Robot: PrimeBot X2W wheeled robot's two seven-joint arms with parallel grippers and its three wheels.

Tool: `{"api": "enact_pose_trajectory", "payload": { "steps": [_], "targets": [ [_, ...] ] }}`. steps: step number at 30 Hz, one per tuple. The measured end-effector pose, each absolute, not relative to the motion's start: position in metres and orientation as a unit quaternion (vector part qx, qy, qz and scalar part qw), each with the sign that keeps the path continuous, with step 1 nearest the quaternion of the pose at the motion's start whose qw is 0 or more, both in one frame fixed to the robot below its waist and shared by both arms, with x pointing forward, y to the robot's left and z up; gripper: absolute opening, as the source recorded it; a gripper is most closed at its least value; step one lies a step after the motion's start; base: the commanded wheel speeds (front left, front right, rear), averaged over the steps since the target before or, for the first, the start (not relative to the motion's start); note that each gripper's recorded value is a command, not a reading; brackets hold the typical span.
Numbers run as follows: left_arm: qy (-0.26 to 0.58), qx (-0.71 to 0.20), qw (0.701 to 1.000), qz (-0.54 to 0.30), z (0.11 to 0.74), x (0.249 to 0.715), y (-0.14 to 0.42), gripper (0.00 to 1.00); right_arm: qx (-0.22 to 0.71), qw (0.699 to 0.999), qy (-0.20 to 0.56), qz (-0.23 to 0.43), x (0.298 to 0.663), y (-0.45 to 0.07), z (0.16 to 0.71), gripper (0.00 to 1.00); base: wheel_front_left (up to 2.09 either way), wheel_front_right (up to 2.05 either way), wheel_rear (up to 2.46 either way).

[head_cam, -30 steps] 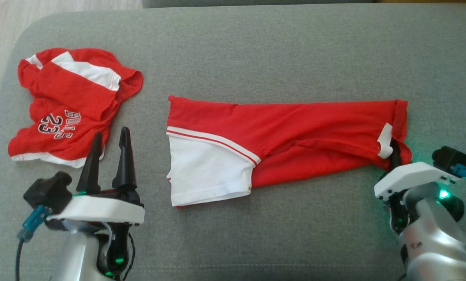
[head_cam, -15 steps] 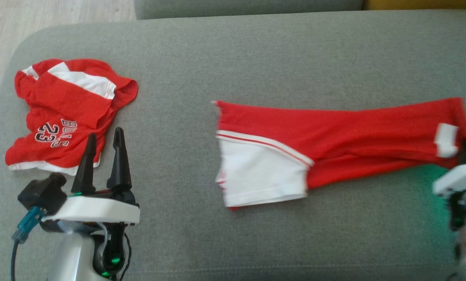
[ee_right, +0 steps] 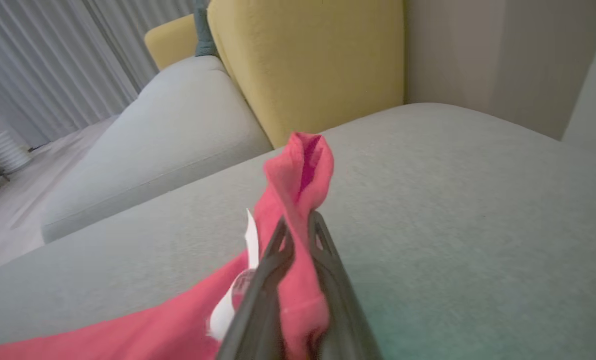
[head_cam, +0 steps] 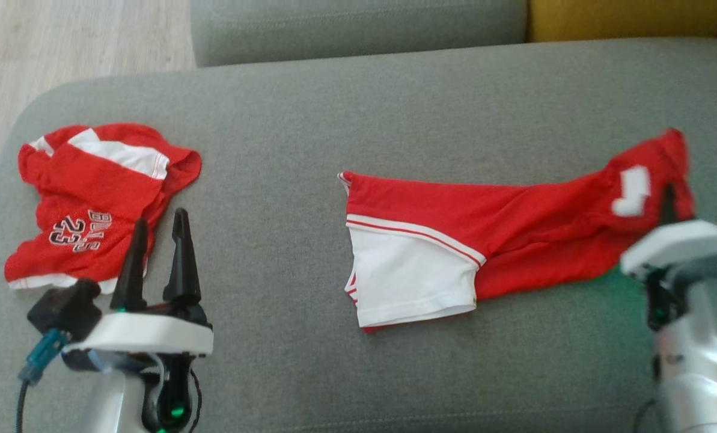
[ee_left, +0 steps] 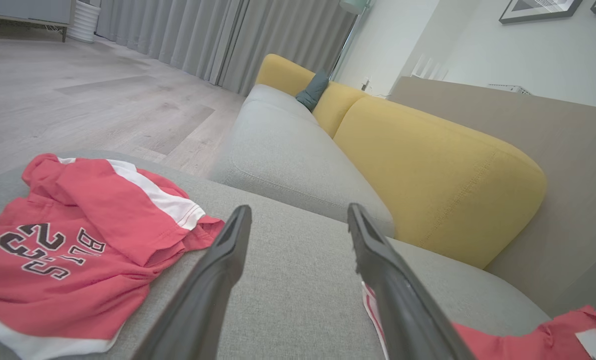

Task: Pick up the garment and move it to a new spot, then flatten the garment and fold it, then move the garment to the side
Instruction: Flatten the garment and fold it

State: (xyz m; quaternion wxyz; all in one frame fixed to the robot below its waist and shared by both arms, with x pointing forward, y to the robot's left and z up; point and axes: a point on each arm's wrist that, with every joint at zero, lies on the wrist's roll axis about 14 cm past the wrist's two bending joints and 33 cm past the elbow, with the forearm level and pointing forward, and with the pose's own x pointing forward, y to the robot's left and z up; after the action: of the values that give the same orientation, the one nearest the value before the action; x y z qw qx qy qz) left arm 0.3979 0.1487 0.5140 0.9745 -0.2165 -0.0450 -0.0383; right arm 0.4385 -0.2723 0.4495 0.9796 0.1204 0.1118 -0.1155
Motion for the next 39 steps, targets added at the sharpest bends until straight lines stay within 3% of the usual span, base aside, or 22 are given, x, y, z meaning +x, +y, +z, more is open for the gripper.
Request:
{"api": "enact_pose_trajectory", "payload": {
  "steps": [9,18,32,39],
  "targets": [
    [-0.047,-0.223,0.973,-0.036,0.516,0.386,0.15,1.0,0.139,0.989,0.057,0.009,0.456,-0.194,0.515,0.0,0.0,0.0,0.0],
    [-0.058,-0.224,0.973,-0.016,0.521,0.376,0.164,1.0,0.191,0.96,0.124,0.16,0.414,-0.085,0.487,0.0,0.0,0.0,0.0],
    [-0.042,-0.227,0.973,0.012,0.506,0.362,0.179,1.0,0.2,0.931,0.2,0.229,0.384,-0.021,0.43,0.0,0.0,0.0,0.0],
    [-0.035,-0.229,0.972,0.026,0.5,0.358,0.186,1.0,0.225,0.929,0.18,0.232,0.4,-0.009,0.434,0.0,0.0,0.0,0.0]
  ]
}}
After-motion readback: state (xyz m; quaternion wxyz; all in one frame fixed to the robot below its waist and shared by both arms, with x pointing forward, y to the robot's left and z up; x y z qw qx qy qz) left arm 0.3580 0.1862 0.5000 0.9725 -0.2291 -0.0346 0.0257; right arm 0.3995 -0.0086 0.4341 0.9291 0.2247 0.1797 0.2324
